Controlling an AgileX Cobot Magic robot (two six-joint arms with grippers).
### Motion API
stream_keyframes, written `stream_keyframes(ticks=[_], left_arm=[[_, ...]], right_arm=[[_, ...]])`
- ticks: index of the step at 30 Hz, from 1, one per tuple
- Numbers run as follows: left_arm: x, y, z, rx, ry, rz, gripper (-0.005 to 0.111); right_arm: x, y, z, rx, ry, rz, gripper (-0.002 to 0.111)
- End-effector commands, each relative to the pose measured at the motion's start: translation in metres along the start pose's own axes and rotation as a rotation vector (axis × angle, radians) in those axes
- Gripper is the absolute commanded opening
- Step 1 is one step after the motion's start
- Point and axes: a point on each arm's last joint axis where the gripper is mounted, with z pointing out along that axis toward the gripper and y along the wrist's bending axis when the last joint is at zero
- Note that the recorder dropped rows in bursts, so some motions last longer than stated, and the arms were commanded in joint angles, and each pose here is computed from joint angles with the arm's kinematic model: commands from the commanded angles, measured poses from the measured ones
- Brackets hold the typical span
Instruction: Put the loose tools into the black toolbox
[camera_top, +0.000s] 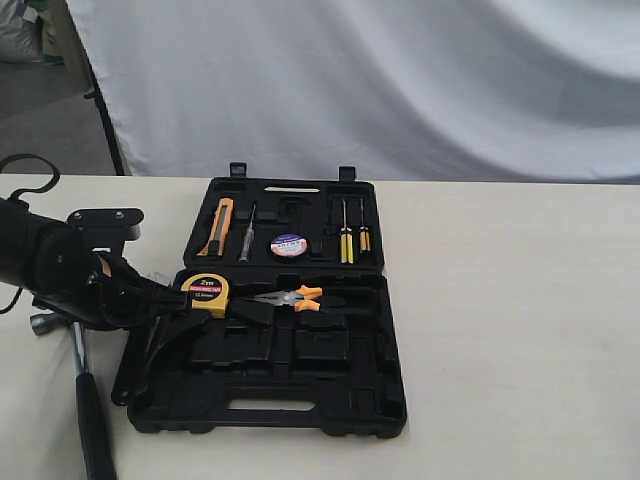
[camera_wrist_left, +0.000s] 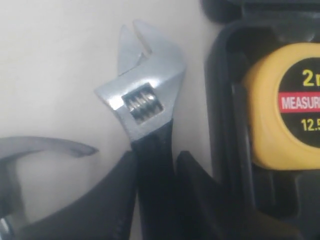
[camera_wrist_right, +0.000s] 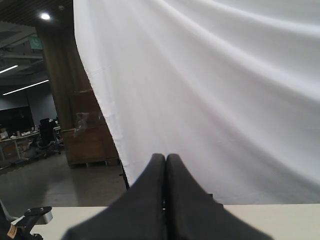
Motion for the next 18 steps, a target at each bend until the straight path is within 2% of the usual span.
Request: stream_keyframes(ticks=[1, 6, 18], left_arm=[[0.000, 0.000, -0.002, -0.015, 0.044, 0.054, 0.000], [-0.012, -0.002, -0.014, -0.022, 0.033, 0.076, 0.000], [-0.015, -0.002, -0.015, -0.022, 0.014, 0.096, 0.000]], right_arm=[[0.000, 0.000, -0.001, -0.001, -0.010, -0.015, 0.000], [0.000, 0.000, -0.001, -0.001, -0.010, -0.015, 0.000], [0.000, 0.000, -0.001, -0.003, -0.006, -0.015, 0.000]])
